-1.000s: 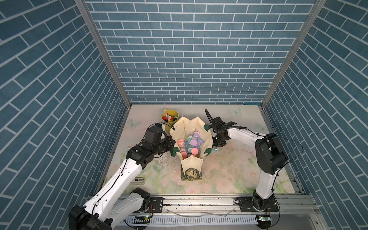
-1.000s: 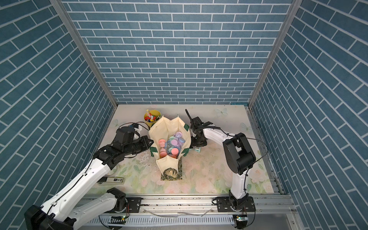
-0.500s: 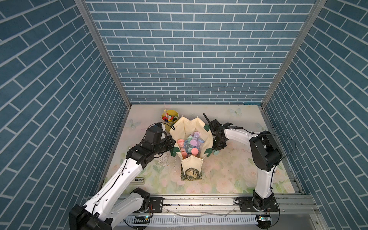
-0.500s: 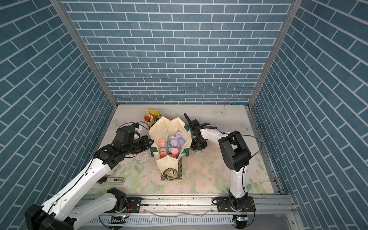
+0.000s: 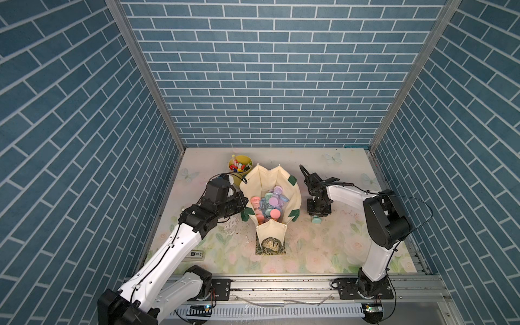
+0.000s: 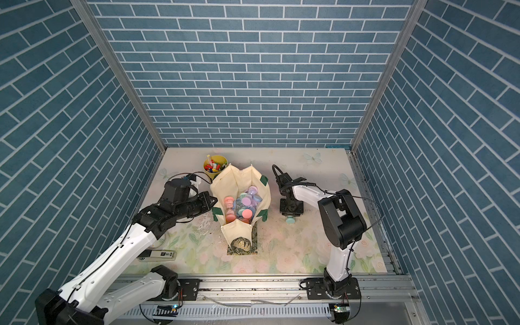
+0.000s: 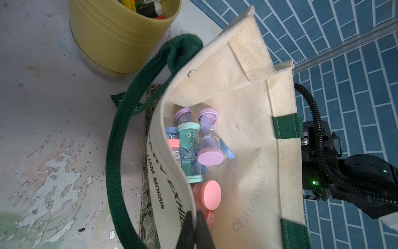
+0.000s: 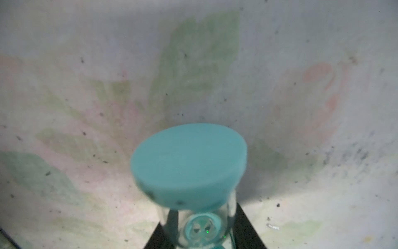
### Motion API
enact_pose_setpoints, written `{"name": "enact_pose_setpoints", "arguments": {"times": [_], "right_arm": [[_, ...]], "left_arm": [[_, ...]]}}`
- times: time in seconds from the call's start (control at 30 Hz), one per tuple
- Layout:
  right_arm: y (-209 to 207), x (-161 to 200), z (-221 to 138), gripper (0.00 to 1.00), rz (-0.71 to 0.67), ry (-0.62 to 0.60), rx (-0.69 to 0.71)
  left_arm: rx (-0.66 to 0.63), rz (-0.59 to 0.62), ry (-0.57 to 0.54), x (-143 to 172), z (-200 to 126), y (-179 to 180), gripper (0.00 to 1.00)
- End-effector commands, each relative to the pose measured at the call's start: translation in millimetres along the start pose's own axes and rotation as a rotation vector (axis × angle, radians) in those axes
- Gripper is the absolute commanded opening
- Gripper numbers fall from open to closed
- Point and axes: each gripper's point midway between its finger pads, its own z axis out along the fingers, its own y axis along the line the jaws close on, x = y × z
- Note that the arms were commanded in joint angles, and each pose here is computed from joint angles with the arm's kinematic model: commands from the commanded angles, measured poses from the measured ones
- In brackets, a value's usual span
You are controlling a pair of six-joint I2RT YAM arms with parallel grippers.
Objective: Put the hourglass into the canvas bag
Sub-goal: Pick up the hourglass from the center of the board.
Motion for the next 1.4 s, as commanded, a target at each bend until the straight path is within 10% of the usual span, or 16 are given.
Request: {"name": "enact_pose_setpoints", "arguments": {"times": [0.0,0.6,0.97,1.37], "right_arm": [[-11,14,4,0.32,0.069,0.034,0.04],[-14,20,17,0.34,0.088,0.084,0.076],[-16,18,11,0.03,0.097,0.052,0.07],[-17,11,-40,0.0,0.118,-0.153,-0.051]], "left_arm": [[0.005,0.007,0.012,3,1,0,0.0],[-0.004,0.003,0.013,6,0,3,0.06],[-0.028,-0.002,0.021,7,4,8,0.08],[-0.028,-0.004,0.014,7,2,9,0.11]]}}
